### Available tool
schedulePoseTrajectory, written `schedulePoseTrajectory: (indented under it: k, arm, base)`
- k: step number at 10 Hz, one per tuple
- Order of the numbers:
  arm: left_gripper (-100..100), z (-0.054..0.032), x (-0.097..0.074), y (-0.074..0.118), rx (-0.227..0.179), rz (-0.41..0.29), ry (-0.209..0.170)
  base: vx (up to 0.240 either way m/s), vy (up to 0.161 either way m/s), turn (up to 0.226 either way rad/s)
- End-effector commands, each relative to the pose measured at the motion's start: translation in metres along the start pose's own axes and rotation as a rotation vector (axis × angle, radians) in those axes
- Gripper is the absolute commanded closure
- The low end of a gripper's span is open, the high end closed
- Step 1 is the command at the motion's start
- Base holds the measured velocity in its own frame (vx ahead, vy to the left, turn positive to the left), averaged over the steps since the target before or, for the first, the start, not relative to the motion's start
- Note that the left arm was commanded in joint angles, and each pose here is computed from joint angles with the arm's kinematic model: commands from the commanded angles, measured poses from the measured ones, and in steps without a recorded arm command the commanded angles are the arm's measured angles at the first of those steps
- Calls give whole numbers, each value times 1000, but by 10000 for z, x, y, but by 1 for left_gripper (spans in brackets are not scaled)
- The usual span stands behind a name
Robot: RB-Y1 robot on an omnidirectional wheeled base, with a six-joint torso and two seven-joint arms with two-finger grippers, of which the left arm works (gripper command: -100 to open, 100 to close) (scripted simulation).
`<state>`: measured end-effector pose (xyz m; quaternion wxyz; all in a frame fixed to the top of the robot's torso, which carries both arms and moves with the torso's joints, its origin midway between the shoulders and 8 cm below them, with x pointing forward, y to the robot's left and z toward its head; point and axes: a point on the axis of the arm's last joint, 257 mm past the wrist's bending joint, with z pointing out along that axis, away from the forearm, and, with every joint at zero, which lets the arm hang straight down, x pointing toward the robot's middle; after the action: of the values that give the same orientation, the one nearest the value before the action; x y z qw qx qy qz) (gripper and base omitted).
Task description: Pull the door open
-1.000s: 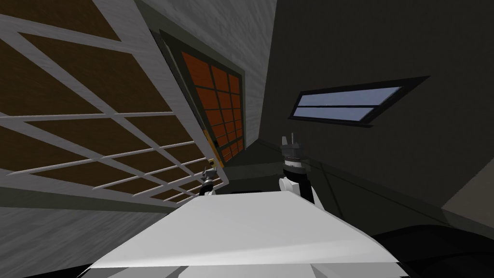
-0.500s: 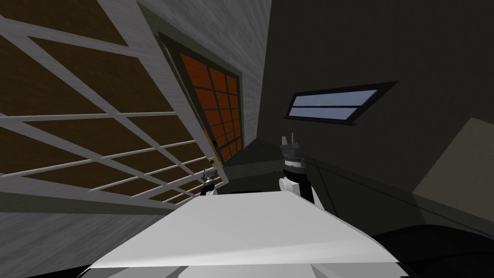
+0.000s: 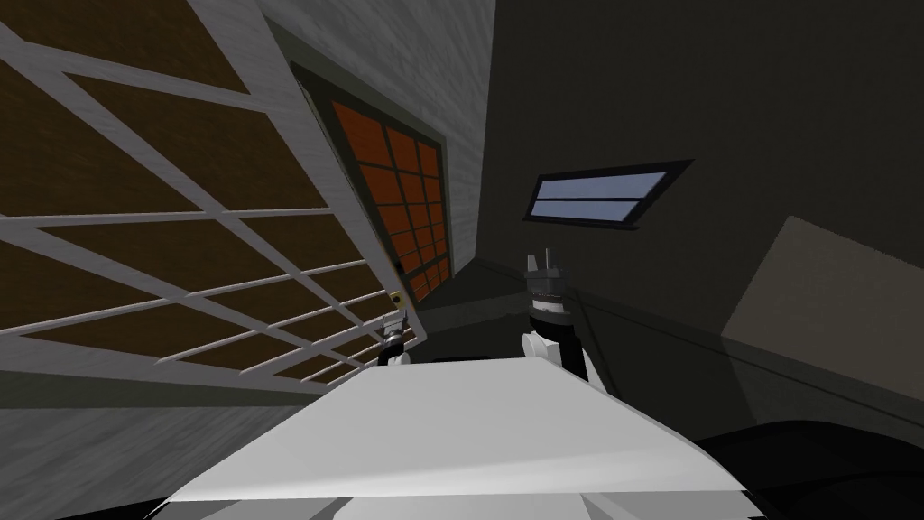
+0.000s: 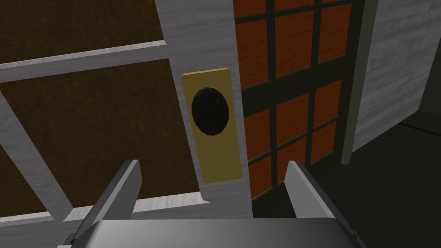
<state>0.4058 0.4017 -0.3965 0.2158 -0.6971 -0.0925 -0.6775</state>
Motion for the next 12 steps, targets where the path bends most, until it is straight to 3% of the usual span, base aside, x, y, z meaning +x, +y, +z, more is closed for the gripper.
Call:
schedulePoseTrajectory:
  k: [1, 4, 5, 6, 12]
  arm:
    - [-100, -12, -3, 10, 12, -67, -5]
    - [-100, -31, -9, 25, 32, -163, -13]
    - [-100, -27, -9, 21, 27, -138, -12]
    - [-100, -35, -61, -174, 38, -145, -13]
    - [-100, -60, -162, -710, 63, -145, -15]
  base:
    - [-84, 16, -81]
    - [-69, 10, -61]
    - [-31, 11, -14]
    - [136, 6, -67]
    - [170, 8, -46]
